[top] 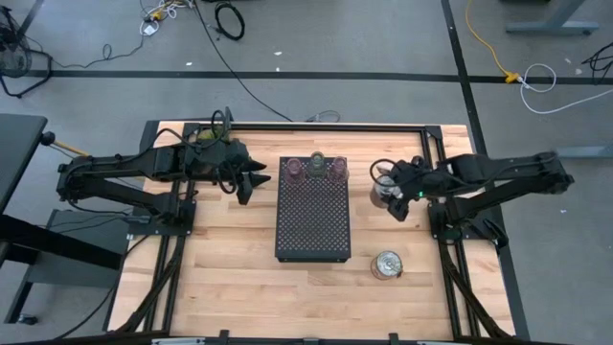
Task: Pick & Place candle stick holders
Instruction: Put the right brown scented candle on the shelf
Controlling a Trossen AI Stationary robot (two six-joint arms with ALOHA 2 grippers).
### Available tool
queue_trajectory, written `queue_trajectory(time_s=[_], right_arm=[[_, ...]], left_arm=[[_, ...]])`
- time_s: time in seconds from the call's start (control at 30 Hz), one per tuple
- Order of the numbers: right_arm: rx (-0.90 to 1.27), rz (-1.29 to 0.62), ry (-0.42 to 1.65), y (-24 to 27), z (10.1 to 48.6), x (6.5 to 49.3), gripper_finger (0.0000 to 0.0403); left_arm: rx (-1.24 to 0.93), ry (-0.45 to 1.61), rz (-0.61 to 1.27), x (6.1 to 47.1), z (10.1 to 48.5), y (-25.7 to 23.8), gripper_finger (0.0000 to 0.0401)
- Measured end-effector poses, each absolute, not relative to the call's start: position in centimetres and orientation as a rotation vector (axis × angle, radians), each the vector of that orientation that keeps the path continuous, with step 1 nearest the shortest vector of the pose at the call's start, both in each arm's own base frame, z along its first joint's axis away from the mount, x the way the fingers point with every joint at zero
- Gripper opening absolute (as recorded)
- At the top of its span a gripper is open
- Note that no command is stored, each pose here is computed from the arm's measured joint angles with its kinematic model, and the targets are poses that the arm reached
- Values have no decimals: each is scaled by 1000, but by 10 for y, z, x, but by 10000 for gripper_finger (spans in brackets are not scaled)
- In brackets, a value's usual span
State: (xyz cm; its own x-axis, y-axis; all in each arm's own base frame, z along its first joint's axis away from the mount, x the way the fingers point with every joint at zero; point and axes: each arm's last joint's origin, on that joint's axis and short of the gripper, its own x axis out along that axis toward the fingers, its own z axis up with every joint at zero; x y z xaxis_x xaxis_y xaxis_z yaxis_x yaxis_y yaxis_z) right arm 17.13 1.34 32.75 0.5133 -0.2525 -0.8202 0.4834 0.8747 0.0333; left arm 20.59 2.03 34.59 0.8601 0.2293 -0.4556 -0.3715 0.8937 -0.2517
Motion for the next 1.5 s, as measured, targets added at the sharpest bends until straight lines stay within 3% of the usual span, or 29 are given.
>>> queue_trajectory(time_s=[0.3, 0.6, 1.13, 1.5], right_arm=[[332, -319, 827, 31, 368, 166, 332], [388, -164, 780, 62, 374, 173, 333], [382, -9, 687, 112, 356, 234, 332], [356, -20, 645, 117, 340, 270, 332]], left_arm=[[-339, 429, 331, 206, 346, 21, 190], [-338, 426, 347, 206, 346, 21, 190], [-345, 424, 349, 206, 346, 21, 190], [-352, 423, 350, 206, 346, 21, 190]])
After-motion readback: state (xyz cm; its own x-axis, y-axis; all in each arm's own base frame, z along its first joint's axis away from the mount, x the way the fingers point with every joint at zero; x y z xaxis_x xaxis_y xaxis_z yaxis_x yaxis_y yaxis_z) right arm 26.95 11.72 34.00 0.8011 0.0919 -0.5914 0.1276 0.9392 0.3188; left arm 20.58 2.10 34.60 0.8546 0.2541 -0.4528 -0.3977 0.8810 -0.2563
